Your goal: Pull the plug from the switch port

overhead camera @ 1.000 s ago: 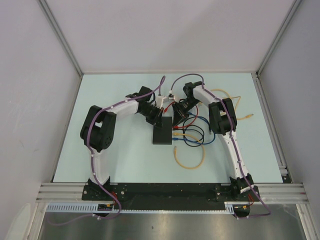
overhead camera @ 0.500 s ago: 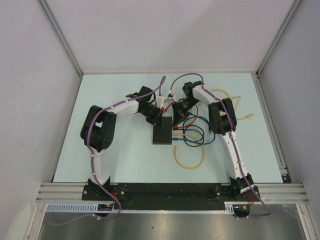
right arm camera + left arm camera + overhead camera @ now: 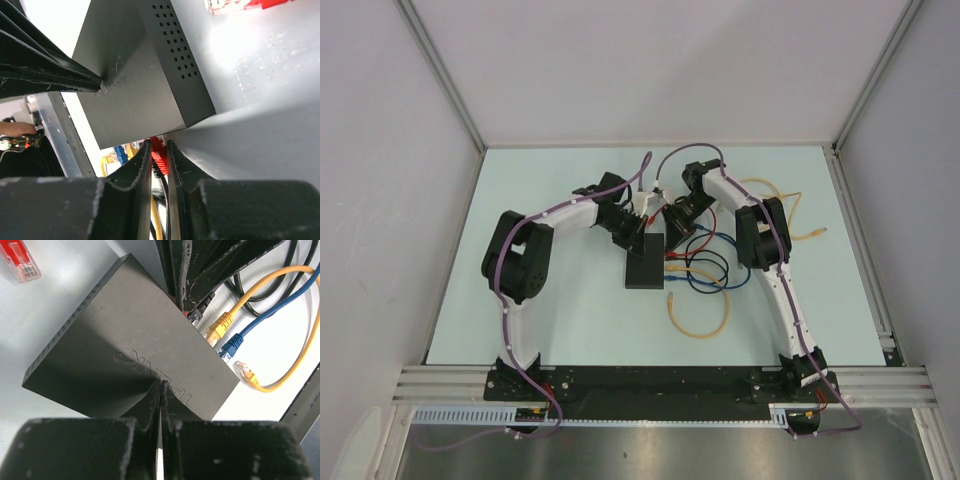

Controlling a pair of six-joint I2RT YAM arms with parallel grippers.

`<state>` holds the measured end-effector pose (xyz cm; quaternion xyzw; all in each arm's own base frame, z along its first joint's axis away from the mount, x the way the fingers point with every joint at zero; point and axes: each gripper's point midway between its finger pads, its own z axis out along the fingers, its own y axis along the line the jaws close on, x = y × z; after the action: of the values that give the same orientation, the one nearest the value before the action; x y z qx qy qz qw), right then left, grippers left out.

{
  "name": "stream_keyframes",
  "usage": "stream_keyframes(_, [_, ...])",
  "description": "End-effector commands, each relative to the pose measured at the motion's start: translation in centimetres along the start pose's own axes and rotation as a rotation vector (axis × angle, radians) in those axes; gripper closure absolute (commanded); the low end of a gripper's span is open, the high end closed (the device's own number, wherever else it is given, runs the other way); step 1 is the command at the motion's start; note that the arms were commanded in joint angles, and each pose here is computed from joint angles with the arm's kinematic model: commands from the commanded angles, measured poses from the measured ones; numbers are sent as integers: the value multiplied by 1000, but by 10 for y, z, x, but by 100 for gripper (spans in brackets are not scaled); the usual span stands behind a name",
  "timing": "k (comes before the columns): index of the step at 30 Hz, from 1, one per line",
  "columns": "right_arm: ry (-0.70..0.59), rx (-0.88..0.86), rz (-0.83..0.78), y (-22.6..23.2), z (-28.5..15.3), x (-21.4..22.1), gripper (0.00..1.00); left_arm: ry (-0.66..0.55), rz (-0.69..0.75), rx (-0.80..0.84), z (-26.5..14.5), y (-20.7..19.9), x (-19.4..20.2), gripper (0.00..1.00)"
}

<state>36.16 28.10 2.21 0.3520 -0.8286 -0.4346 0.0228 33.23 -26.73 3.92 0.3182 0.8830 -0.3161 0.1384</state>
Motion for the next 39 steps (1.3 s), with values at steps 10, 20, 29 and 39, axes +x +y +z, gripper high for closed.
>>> stream_keyframes(10, [170, 126, -18, -44, 4, 49, 100, 191, -14, -118, 23, 32, 57, 98])
stream_keyframes(20, [104, 170, -49, -59, -5, 22, 100, 186, -6, -121, 21, 31, 56, 99])
stream_keyframes(29, [169, 116, -23, -44, 1, 54, 100, 192, 5, -126, 21, 31, 63, 99])
stream_keyframes(39, [79, 26, 27, -42, -2, 36, 61, 209, 14, -134, 23, 31, 63, 99])
